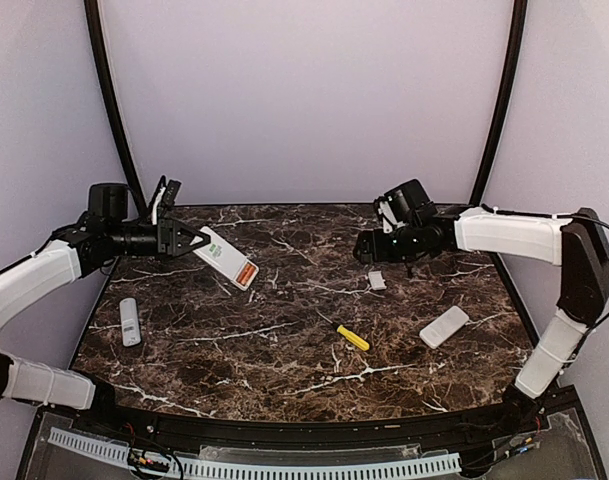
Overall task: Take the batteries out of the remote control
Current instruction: Pass from the left arm to the right
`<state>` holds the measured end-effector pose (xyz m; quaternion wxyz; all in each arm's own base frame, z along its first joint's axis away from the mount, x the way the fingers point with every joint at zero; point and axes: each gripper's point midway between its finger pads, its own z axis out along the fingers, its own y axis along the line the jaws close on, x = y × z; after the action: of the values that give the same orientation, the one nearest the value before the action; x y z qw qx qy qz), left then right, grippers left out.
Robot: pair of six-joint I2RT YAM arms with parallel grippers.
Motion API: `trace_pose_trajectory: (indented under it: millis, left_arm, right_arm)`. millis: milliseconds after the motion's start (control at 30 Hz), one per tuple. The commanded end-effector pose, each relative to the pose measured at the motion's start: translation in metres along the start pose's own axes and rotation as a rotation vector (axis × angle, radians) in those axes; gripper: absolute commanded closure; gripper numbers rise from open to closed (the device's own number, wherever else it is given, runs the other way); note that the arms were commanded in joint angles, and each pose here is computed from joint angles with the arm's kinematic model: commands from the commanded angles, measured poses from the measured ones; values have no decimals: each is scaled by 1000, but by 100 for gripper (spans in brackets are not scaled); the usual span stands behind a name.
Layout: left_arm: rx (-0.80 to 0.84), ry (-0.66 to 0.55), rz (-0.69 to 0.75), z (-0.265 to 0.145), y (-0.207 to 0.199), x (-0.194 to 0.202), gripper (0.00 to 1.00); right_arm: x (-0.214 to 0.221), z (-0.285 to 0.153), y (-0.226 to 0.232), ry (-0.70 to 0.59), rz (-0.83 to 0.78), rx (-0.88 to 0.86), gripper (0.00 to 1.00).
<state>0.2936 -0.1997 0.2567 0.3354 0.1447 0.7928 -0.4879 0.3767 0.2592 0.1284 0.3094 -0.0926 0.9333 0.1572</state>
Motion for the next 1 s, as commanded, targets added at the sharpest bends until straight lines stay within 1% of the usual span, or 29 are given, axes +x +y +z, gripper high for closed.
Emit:
trace_pose_trajectory:
  millis: [0, 167, 200, 233, 367, 467, 567, 700, 967]
  left_arm:
    - [11, 86, -6, 16, -2, 16, 100]
    - [72, 168, -34, 34, -11, 32, 100]
    - [78, 181, -54, 38, -10, 33, 100]
    - [96, 205, -71, 43, -11, 38, 100]
    - [144, 275, -119, 57, -21, 47, 100]
    - [150, 310, -138, 64, -25, 49, 100]
    - [132, 344, -179, 70, -18, 55, 100]
    - [124, 372, -193, 76, -12, 57, 100]
    - [160, 400, -194, 84, -10, 58, 100]
  right_arm:
    - [-13, -36, 71, -114, -190, -230, 11]
    - [-1, -64, 131, -157, -295, -373, 7]
    - [0, -68, 140, -163, -308, -387, 2]
    - [2, -71, 148, -166, -318, -398, 1]
    - [12, -74, 182, -158, -361, -470, 1]
    - [21, -70, 203, -141, -404, -497, 1]
    - [30, -65, 219, -126, -438, -512, 1]
    - [38, -60, 235, -111, -450, -544, 1]
    - [53, -39, 256, -75, -488, -507, 1]
